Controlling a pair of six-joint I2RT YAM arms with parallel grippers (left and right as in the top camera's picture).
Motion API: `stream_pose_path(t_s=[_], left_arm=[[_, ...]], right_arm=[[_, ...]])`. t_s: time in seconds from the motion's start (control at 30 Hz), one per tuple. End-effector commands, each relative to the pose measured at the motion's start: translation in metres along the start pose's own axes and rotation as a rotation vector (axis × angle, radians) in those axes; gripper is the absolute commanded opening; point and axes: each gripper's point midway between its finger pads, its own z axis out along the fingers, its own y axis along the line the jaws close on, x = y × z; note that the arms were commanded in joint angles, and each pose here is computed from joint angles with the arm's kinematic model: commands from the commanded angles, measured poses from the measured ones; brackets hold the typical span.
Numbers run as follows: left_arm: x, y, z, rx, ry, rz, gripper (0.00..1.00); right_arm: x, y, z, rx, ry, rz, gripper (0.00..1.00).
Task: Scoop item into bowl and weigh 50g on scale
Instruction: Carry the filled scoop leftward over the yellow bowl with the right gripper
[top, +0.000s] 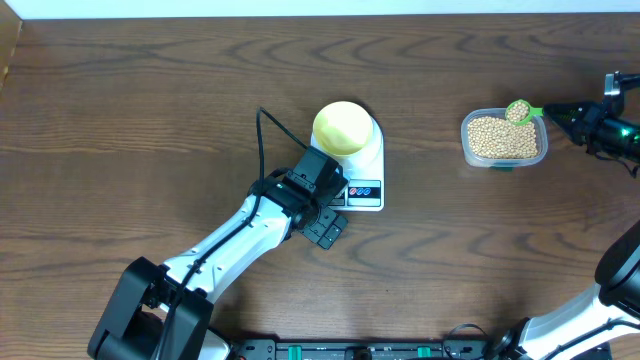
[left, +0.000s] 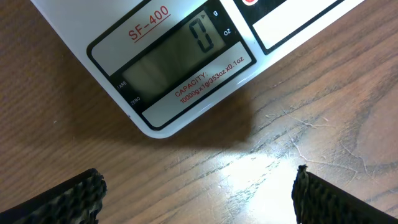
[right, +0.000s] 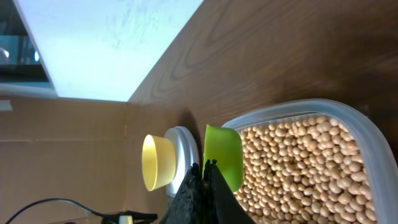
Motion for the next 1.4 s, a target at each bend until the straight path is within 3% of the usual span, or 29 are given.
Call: stream_pose_path(t_s=[0.0,0.33,0.77,1.37], left_arm=[[0.003,0.000,0.002,-0.001,0.013,0.008,0.98],[0.003,0.000,0.002,-0.001,0.013,0.008,0.98],[0.003,0.000,0.002,-0.001,0.013,0.008,0.98],[0.003,0.000,0.002,-0.001,0.013,0.009,0.98]], right_arm=[[0.004,0.011,0.003,-0.053,0.015,0.005,0.01],[0.001,0.035,0.036,-0.089,0.043,0.002,0.01],[0.025,0.093,0.103,-0.171,0.144,-0.093,0.01],[0.113,0.157,0.189,-0.194,0.326,-0.214,0.01]])
